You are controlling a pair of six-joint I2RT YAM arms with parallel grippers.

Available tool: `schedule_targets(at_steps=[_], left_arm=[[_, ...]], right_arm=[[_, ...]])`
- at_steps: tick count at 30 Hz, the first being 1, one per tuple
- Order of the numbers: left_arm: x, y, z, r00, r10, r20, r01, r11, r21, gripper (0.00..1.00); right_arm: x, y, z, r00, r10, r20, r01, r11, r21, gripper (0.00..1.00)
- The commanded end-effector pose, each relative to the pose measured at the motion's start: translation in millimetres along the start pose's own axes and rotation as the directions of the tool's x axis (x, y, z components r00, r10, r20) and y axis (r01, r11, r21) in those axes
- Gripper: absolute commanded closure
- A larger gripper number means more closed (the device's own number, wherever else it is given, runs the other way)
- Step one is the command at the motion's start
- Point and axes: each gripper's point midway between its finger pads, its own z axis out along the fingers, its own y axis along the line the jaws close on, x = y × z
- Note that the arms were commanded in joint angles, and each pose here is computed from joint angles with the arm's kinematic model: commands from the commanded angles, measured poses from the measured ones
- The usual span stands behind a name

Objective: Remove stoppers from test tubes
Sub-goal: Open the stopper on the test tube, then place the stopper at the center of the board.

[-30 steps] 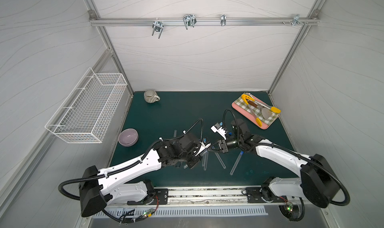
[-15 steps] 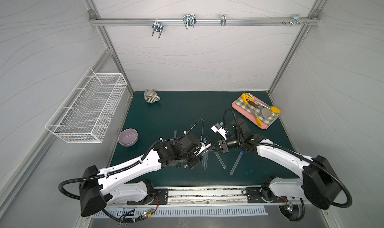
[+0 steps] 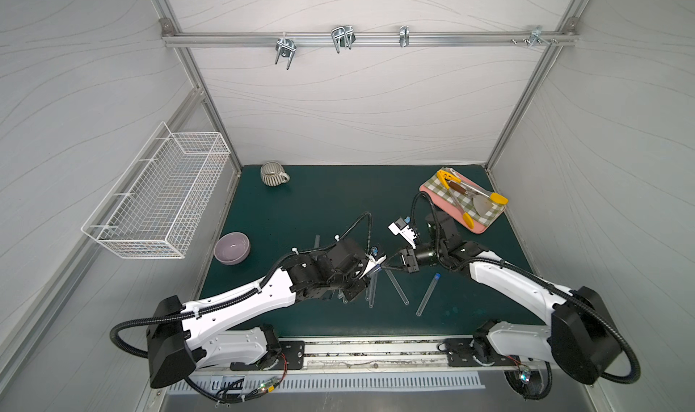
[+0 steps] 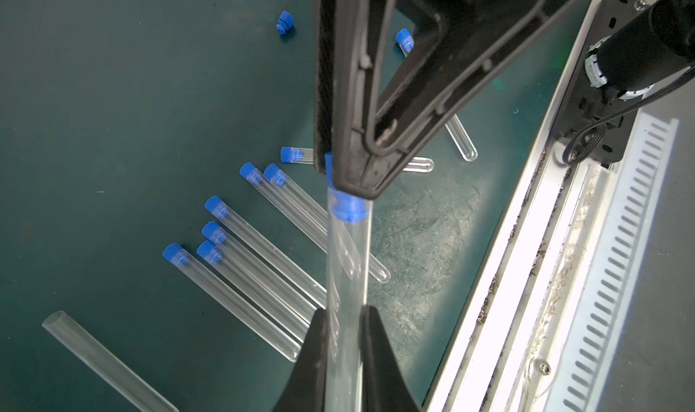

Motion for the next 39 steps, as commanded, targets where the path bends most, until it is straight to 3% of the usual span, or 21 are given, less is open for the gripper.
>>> schedule_targets(at_steps=[1, 18, 25, 29, 39], left_arm=[[9, 12, -2, 0.998, 0.009, -0.060, -0.013, 0.998, -0.062, 1.00], [11, 16, -2, 0.998, -0.003, -0.071, -0.003, 0.997, -0.083, 1.00], [2, 21, -3, 0.994, -0.110, -0.030, 0.106, 0.989, -0.104, 1.00], [-2, 27, 6, 0.980, -0.197, 0.009, 0.196, 0.973, -0.118, 1.00], [16, 59, 14, 0.934, -0.358, -0.007, 0.350, 0.917, -0.188, 1.00]], right_arm=[[0, -2, -8, 1.000, -0.028, -0.007, 0.028, 0.998, 0.058, 0.97], [-12, -26, -28, 0.998, -0.006, 0.061, -0.004, 0.988, 0.157, 0.96], [-14, -117, -79, 0.966, 0.152, 0.208, -0.223, 0.898, 0.379, 0.94], [-12, -150, -97, 0.940, 0.207, 0.270, -0.309, 0.851, 0.424, 0.92], [-8, -204, -124, 0.899, 0.278, 0.338, -0.422, 0.751, 0.507, 0.88]])
